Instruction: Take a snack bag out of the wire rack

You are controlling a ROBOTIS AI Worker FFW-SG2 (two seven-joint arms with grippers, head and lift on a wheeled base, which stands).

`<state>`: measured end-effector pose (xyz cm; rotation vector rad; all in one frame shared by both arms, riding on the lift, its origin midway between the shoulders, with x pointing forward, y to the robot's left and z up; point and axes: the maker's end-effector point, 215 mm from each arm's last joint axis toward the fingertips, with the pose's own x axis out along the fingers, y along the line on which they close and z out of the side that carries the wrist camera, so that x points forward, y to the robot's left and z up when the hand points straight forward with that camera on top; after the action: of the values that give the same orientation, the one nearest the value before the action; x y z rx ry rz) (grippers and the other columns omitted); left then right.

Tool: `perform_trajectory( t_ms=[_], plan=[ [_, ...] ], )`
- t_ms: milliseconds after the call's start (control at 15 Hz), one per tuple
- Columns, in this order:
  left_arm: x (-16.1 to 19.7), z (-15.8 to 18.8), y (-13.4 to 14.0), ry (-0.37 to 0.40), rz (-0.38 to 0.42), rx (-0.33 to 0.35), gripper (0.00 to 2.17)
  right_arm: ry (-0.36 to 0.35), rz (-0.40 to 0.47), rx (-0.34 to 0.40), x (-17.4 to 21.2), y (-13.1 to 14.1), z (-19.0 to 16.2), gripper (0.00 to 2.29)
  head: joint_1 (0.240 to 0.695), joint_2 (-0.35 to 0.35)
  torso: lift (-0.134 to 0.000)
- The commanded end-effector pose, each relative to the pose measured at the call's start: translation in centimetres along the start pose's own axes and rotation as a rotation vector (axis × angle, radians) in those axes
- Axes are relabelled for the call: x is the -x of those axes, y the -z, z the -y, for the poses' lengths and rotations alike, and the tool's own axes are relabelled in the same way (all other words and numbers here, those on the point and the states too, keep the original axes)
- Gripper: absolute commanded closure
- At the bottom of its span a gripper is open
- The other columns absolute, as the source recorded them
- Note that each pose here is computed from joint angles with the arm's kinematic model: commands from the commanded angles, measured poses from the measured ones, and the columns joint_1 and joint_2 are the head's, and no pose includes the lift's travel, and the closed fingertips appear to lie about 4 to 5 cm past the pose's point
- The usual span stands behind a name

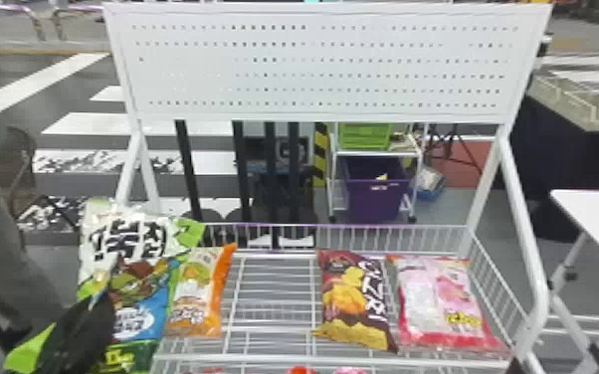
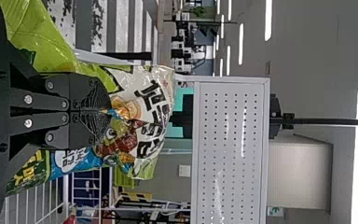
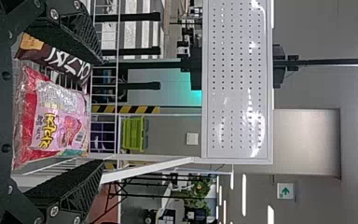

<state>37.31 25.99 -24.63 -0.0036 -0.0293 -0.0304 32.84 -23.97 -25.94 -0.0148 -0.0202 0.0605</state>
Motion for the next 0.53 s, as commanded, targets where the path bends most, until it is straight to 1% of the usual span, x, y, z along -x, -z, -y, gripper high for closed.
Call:
perform_trajectory(
  t_ms=[0,467],
  plan=[
    [0.04,0.04,-0.08,0.000,0.001,0.001,2.07,-0.001,0.001,0.000,0.00,-0.03,-0.03,0.15,0.499,0.000,0.000],
    [0.04,0.02,-0.09,-0.001,0.001,0.000,2.07,-0.001,-0.001,0.002,0.03,0.02,-0.02,0.15,0.499,0.000,0.000]
  ],
)
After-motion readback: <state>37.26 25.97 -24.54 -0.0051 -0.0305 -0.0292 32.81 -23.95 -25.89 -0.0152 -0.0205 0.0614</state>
